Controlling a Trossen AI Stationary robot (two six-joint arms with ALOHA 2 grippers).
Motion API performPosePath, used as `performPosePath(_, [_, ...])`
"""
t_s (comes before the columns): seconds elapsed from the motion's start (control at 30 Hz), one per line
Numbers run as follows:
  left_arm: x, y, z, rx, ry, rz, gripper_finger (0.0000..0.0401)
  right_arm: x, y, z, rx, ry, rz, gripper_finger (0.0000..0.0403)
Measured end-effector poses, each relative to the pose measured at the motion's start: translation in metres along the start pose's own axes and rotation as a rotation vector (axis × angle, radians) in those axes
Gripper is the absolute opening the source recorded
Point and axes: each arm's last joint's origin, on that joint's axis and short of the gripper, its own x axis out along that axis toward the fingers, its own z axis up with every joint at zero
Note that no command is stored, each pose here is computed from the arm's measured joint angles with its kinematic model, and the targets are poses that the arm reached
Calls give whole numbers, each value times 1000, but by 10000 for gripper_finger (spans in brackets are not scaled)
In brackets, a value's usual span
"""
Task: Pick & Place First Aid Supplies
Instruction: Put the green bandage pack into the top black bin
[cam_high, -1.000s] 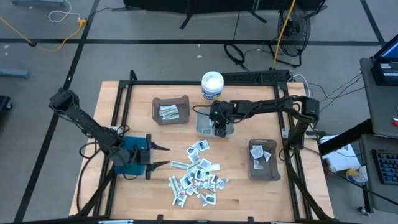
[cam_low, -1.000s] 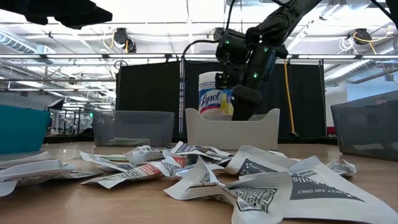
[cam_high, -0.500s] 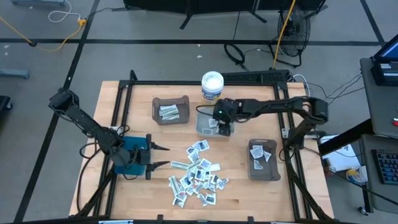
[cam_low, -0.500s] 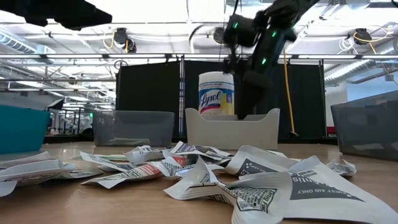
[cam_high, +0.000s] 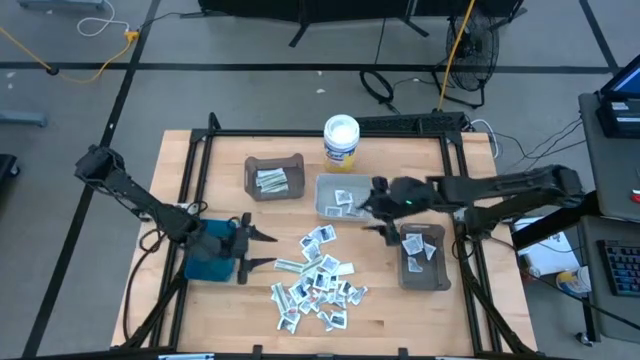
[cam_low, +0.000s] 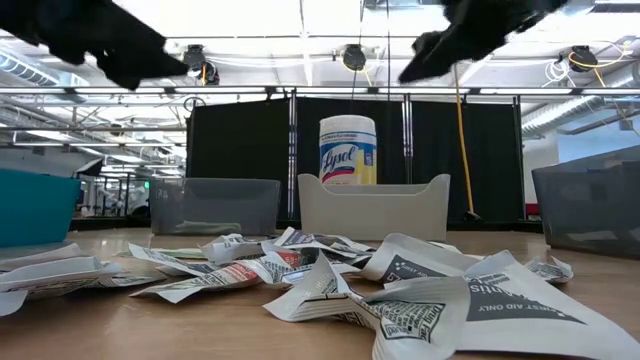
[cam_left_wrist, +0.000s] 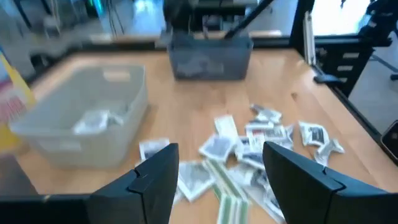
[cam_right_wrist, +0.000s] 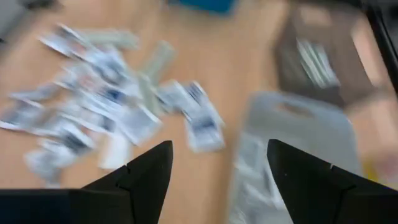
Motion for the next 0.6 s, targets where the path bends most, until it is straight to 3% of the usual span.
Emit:
performPosePath(0.1, [6,3,6,-45,65,12,239,-8,18,-11,-58,-155,62,257])
performPosePath(0.23, [18,2,20,-16,192,50,239,-15,34,-29,-122,-309,86,254])
performPosePath(0.47, [57,-2,35,36,445,40,239,-20,50,-56,-170,-475,115,254])
performPosePath(0.6, [81,-1,27,45,577,2,239,-19,58,-71,-196,-550,131,253])
